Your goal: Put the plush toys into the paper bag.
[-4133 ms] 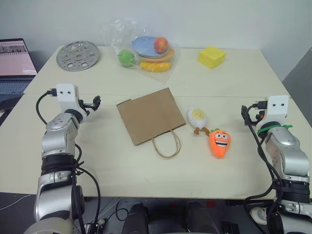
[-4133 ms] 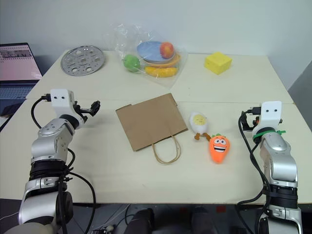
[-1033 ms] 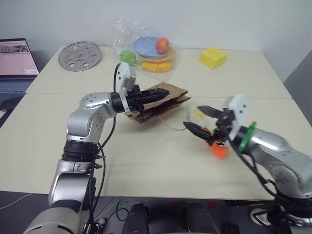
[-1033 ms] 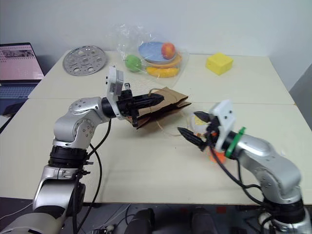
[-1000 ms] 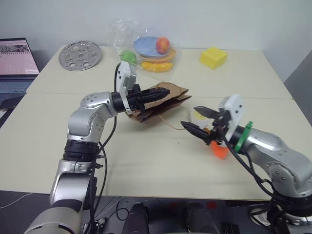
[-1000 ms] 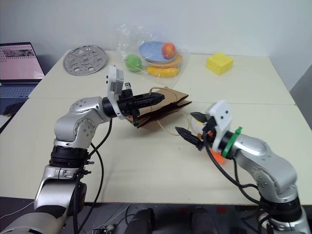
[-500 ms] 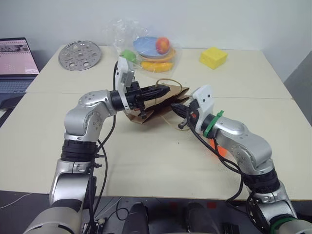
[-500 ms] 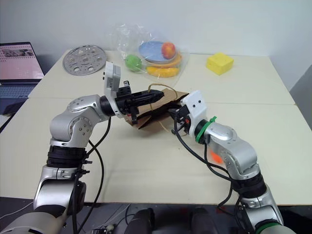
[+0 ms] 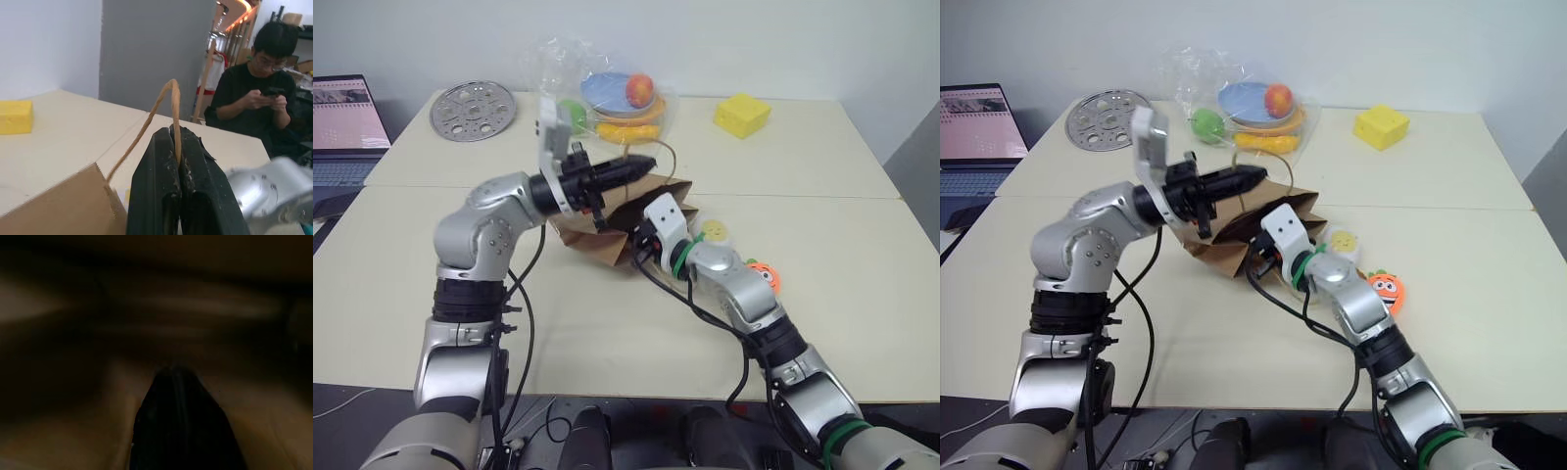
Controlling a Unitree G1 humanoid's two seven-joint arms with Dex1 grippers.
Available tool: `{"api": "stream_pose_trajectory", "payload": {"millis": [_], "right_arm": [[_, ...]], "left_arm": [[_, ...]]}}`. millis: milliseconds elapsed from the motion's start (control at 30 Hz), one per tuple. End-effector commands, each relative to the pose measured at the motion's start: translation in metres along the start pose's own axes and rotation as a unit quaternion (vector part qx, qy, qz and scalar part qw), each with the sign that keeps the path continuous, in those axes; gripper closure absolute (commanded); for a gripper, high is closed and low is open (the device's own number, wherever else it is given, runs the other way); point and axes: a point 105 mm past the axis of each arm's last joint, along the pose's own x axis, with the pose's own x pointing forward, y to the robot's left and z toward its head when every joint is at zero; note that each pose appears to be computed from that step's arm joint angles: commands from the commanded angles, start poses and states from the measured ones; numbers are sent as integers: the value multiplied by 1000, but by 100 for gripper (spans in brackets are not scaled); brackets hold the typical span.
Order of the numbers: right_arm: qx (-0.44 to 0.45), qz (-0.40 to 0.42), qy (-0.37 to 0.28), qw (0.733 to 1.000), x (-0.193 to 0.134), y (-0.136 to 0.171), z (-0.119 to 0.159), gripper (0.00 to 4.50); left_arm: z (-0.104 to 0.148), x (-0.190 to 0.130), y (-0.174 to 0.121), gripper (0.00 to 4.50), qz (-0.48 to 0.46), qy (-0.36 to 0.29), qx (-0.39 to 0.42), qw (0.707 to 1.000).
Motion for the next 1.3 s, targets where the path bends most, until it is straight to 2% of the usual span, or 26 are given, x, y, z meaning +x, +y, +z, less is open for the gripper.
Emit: {"api": "stream_pose_trajectory", "payload": {"millis": [33, 300, 467, 533, 667, 800, 933, 1133, 1200, 1267, 1300], "right_arm": [[-6, 8, -9, 1000, 1, 8, -1, 448], [7, -17, 9, 1000, 10, 9, -16, 448], [21, -62, 3, 998, 14, -2, -13, 448], [37, -73, -17, 996, 17, -4, -3, 448], [47, -79, -46, 995, 22, -4, 12, 448], [45, -75, -40, 995, 23, -4, 10, 448], [38, -66, -31, 997, 22, -1, 6, 448], [62, -25, -87, 994, 14, 7, 31, 448], [49, 26, -150, 987, -9, 16, 66, 448], [45, 58, -181, 981, -33, 21, 89, 448], [48, 65, -186, 979, -42, 22, 94, 414]], "left_arm": [[41, -6, 15, 450, 38, -56, 30, 997], [80, -20, 41, 450, 105, -124, 50, 986], [89, -19, 43, 450, 110, -139, 62, 982], [87, -18, 40, 450, 104, -138, 60, 983], [66, -17, 37, 450, 100, -105, 56, 988], [51, -18, 33, 450, 98, -79, 59, 990], [47, -20, 32, 450, 98, -76, 56, 991], [37, -22, 32, 450, 98, -57, 64, 992], [31, -21, 29, 450, 89, -45, 66, 993], [28, -20, 27, 450, 82, -41, 65, 994], [28, -19, 27, 450, 81, -40, 66, 994]]}}
